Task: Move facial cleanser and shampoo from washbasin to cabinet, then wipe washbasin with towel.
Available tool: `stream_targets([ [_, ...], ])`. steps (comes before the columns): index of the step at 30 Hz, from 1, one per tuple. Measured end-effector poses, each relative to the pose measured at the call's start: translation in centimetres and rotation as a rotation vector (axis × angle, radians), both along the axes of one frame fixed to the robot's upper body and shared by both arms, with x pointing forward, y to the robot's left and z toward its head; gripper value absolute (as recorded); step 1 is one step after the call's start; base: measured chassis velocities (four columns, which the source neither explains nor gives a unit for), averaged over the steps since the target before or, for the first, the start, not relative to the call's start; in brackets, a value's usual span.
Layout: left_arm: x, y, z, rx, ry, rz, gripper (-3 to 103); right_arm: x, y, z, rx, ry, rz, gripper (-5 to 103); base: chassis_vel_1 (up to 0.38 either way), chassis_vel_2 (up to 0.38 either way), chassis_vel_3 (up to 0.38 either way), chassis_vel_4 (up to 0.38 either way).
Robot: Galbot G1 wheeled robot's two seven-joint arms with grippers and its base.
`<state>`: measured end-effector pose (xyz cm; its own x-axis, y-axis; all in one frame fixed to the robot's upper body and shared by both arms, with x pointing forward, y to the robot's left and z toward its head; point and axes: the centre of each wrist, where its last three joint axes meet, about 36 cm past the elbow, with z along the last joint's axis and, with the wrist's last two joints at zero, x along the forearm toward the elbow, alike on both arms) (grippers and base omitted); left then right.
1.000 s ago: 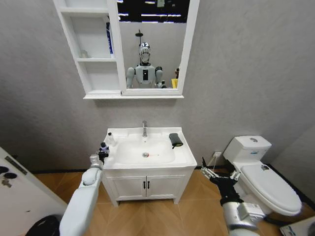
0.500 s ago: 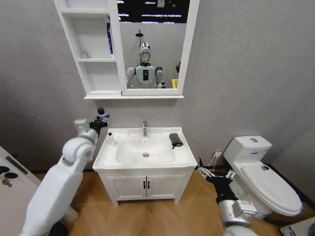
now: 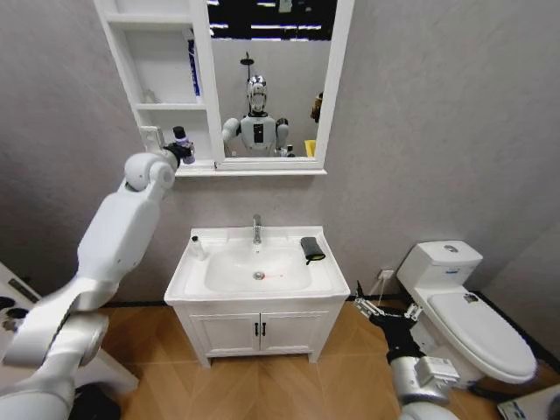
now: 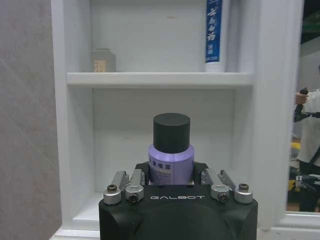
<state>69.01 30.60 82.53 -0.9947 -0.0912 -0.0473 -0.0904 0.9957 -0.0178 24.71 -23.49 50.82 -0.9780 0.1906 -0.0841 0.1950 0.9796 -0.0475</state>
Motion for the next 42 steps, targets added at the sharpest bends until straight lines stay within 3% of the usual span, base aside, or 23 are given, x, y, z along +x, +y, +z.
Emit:
stream_targets([
  [7,4.8,1.2,1.1,0.014,0.036,0.024,43,0.1,-0.1,-0.3,-0.002,0.005,0.002,100,0.000,0.000,0.000,0.000],
  [14,8.2,-0.2,1.9,0.046,0.027,0.028,43,0.0,-0.1,-0.5,-0.004,0.003,0.001,100,0.000,0.000,0.000,0.000],
  [21,8.5,0.2,0.0,0.078,0.044,0.083,43,-0.2,-0.3,-0.6,-0.008,-0.004,-0.003,100,0.000,0.000,0.000,0.000],
  [27,8.5,1.8,-1.7,0.059,0.062,0.118,43,0.0,-0.2,-0.6,-0.007,-0.011,-0.001,100,0.000,0.000,0.000,0.000],
  [42,8.5,2.1,-2.7,0.029,0.038,0.147,43,0.2,-0.2,-0.7,-0.007,-0.018,0.002,100,0.000,0.000,0.000,0.000],
])
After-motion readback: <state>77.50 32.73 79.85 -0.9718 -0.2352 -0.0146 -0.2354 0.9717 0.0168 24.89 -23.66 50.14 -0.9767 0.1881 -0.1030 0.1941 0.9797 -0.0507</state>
